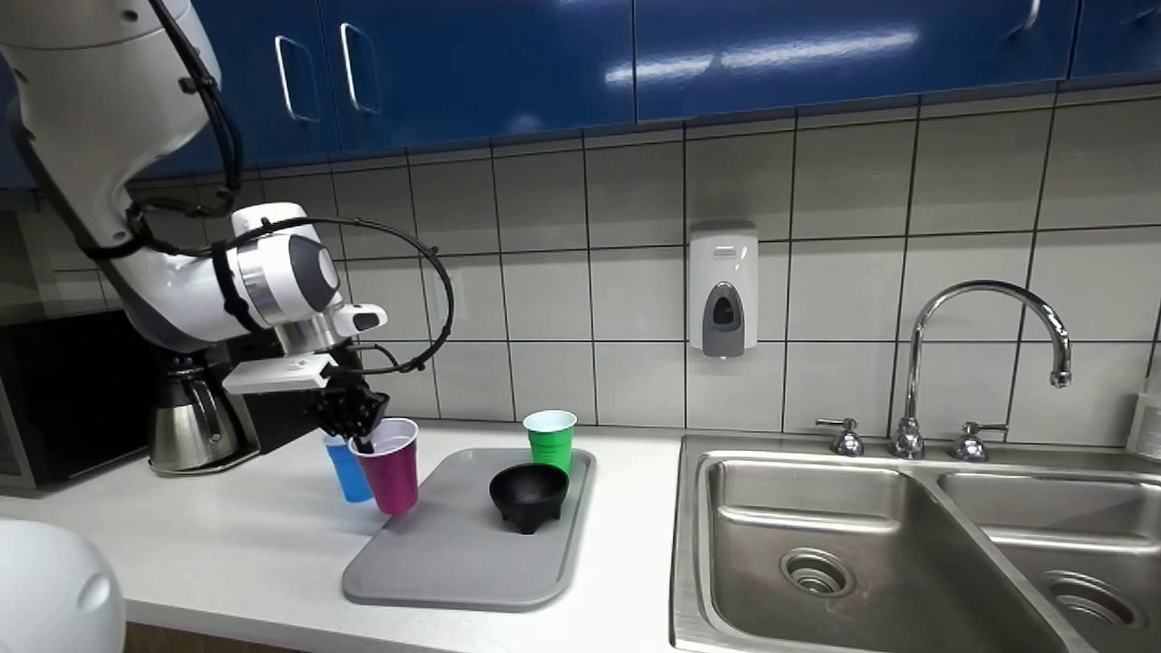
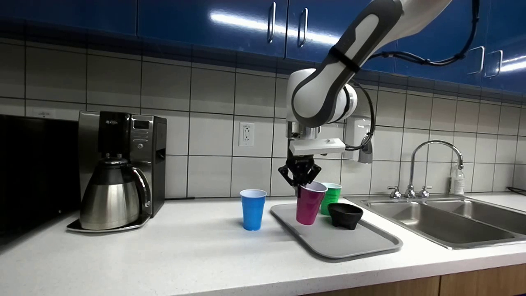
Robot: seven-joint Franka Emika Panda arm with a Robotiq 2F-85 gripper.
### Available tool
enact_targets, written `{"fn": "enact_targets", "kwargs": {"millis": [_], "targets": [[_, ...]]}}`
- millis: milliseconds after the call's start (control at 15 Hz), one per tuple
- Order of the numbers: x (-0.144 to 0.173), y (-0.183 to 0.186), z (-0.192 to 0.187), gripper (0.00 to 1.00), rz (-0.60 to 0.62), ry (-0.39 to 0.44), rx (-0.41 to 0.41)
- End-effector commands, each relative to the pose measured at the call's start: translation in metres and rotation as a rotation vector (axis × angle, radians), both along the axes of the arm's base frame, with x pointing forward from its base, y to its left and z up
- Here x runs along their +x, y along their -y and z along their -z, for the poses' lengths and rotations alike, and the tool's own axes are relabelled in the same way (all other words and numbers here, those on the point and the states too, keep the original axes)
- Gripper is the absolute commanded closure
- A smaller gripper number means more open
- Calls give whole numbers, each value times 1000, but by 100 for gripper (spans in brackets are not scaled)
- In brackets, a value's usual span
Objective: Remove the blue, purple and green cups from the tray
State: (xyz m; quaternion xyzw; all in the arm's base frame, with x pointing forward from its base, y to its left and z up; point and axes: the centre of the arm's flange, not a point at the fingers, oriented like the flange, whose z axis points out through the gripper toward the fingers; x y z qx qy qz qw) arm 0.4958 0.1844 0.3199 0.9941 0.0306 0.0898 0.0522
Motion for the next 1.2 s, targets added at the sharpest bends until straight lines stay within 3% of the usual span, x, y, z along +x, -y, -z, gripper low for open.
{"fn": "enact_targets", "kwargs": {"millis": [0, 600, 1133], "targets": [[3, -23, -4, 99, -58, 17, 22], [-3, -69, 12, 99, -170, -7, 69], [-9, -86, 33, 99, -236, -71, 93]]}}
